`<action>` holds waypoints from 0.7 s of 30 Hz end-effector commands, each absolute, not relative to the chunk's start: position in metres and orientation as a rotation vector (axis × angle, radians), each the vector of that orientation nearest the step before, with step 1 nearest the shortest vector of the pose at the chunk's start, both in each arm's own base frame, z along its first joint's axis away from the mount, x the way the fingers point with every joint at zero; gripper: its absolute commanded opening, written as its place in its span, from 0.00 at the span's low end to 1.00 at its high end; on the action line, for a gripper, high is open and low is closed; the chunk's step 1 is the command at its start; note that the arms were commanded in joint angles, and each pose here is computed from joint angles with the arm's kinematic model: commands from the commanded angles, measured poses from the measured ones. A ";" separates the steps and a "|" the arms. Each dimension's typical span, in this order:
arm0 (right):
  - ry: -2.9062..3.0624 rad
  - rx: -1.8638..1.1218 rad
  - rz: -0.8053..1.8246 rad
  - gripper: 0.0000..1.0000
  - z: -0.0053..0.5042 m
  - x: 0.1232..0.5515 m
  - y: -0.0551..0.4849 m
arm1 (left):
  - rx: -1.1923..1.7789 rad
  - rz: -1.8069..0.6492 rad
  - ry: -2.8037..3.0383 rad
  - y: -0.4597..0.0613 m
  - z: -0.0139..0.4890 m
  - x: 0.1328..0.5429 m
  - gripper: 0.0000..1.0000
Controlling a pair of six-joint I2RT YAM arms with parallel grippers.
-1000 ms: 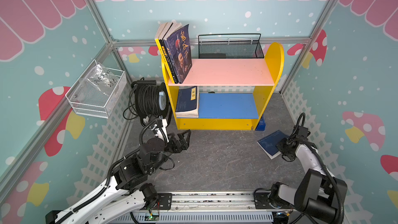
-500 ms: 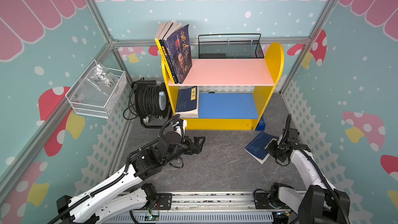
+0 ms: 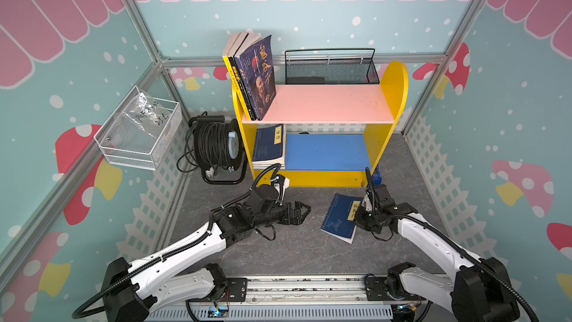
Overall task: Stacking books/files
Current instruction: Move the book to the center of the table.
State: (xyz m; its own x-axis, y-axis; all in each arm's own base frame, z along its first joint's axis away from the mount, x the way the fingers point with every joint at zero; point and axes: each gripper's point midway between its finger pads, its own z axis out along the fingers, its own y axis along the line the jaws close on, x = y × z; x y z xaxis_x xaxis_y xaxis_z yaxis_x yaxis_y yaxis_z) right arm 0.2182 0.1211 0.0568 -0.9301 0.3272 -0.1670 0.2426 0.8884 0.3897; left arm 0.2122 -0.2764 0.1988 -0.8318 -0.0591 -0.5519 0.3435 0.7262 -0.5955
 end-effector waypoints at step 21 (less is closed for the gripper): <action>2.868 0.032 0.597 0.00 0.007 0.246 0.196 | 0.100 -0.785 2.713 -0.304 0.056 0.237 0.99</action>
State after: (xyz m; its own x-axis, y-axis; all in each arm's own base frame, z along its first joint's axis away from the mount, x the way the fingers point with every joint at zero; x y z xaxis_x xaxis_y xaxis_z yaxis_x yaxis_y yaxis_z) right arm 0.2552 0.2063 0.0241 -0.9688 0.1145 -0.2197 -0.0033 0.8807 0.4736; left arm 0.2231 -0.2906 0.0489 -0.9554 0.0010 -0.2955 0.1481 0.8669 -0.4759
